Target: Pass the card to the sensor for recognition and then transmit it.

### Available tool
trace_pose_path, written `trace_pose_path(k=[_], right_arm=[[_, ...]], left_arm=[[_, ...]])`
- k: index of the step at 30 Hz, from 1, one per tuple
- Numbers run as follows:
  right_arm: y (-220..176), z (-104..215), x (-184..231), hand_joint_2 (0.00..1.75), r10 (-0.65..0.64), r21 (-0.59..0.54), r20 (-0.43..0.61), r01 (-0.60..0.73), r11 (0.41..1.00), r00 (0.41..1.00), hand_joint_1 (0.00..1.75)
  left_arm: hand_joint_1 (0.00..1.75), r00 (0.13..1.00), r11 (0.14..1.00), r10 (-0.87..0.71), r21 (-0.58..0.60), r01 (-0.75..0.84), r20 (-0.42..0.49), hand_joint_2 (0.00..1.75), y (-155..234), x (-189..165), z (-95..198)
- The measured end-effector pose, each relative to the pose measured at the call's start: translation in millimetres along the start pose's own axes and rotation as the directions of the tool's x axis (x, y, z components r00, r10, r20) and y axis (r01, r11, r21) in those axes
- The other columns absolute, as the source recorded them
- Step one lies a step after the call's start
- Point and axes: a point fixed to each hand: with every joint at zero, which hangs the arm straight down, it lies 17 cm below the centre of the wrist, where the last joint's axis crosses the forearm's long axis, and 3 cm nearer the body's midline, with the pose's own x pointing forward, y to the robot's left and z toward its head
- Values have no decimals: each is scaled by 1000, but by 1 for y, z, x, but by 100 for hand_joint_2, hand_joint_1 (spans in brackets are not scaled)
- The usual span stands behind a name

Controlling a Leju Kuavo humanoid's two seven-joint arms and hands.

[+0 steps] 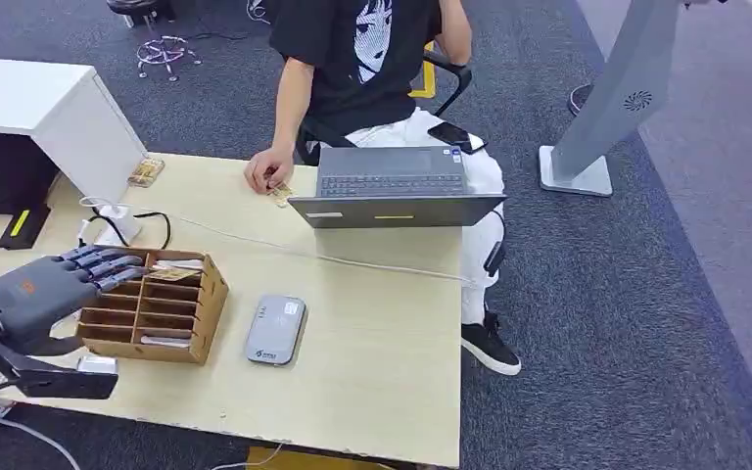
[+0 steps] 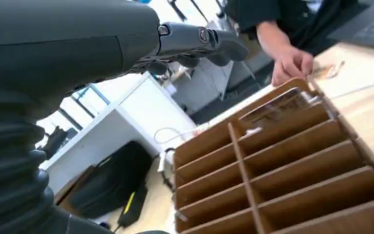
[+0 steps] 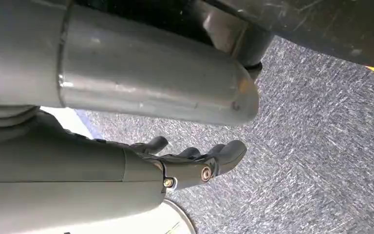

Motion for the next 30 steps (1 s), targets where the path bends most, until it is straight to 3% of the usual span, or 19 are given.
trace_pose_path(k=[5, 12, 30], right_arm=[[4, 2, 3, 0, 1, 6, -4, -1, 1000, 1000, 0], [6, 2, 6, 0, 14, 12, 1, -14, 1000, 1000, 0], [7, 3, 7, 0, 0, 15, 2, 0, 1000, 1000, 0]], left_arm=[[0, 998, 996, -12, 89, 17, -57, 175, -24, 14, -31], [0, 988, 981, 113, 170, -95, -104, 175, -47, 39, -65], [0, 965, 953, 232, 228, -200, -124, 175, -43, 56, -90]])
